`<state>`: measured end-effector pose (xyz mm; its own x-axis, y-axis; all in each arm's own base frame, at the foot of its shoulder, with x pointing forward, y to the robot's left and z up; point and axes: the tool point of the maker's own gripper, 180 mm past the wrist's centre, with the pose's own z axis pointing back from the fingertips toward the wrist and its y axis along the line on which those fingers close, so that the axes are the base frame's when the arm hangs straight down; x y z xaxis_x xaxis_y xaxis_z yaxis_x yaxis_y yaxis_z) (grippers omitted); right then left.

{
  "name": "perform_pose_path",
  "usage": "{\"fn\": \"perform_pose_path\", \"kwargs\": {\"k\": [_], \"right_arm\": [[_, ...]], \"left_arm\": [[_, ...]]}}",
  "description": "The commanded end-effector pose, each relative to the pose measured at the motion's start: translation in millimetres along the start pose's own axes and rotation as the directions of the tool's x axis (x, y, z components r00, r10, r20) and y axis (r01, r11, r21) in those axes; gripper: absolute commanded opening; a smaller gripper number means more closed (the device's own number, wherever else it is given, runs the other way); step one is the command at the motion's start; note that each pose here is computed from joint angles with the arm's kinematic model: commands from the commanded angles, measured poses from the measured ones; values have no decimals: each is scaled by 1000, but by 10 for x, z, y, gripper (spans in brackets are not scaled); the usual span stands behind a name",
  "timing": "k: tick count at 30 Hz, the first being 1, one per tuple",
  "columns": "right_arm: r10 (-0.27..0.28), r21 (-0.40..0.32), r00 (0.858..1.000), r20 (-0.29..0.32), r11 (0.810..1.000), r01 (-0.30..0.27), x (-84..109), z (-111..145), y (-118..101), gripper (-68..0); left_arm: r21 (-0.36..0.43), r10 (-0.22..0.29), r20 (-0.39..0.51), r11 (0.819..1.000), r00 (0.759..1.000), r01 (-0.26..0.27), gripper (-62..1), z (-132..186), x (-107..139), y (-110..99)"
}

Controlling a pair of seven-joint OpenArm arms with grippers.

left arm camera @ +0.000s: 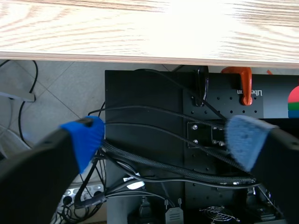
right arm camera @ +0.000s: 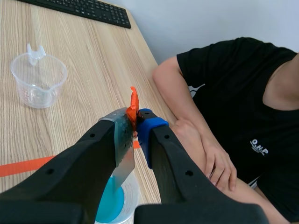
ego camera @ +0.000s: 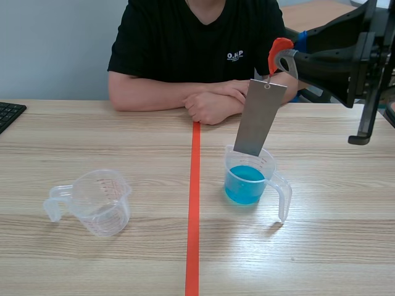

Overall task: Do the redox reaction experiment.
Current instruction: 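Move the plate over the blue solution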

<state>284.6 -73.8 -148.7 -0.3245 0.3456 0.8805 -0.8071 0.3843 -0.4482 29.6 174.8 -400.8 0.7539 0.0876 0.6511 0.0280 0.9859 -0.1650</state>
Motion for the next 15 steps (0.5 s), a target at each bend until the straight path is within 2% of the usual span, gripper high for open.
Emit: {"fn": "perform_pose_path", "kwargs": {"k": [1, 6, 11, 15], "right_arm": [[18, -23, 1000, 21, 1000, -18, 74, 19, -106, -658], [18, -26, 1000, 14, 1000, -17, 47, 26, -118, -658], [18, -27, 999, 32, 999, -17, 80, 27, -118, -658], [18, -27, 999, 32, 999, -17, 80, 27, -118, -658]], "left_arm": [[-11, 2, 18, 1000, 1000, -2, -219, -12, 52, -32], [-18, 4, 20, 1000, 1000, -3, -381, -12, 57, -46], [-33, 6, 18, 999, 1000, -6, -559, -11, 53, -72], [-77, 15, 14, 997, 1000, -14, -568, -6, 47, -149]]}}
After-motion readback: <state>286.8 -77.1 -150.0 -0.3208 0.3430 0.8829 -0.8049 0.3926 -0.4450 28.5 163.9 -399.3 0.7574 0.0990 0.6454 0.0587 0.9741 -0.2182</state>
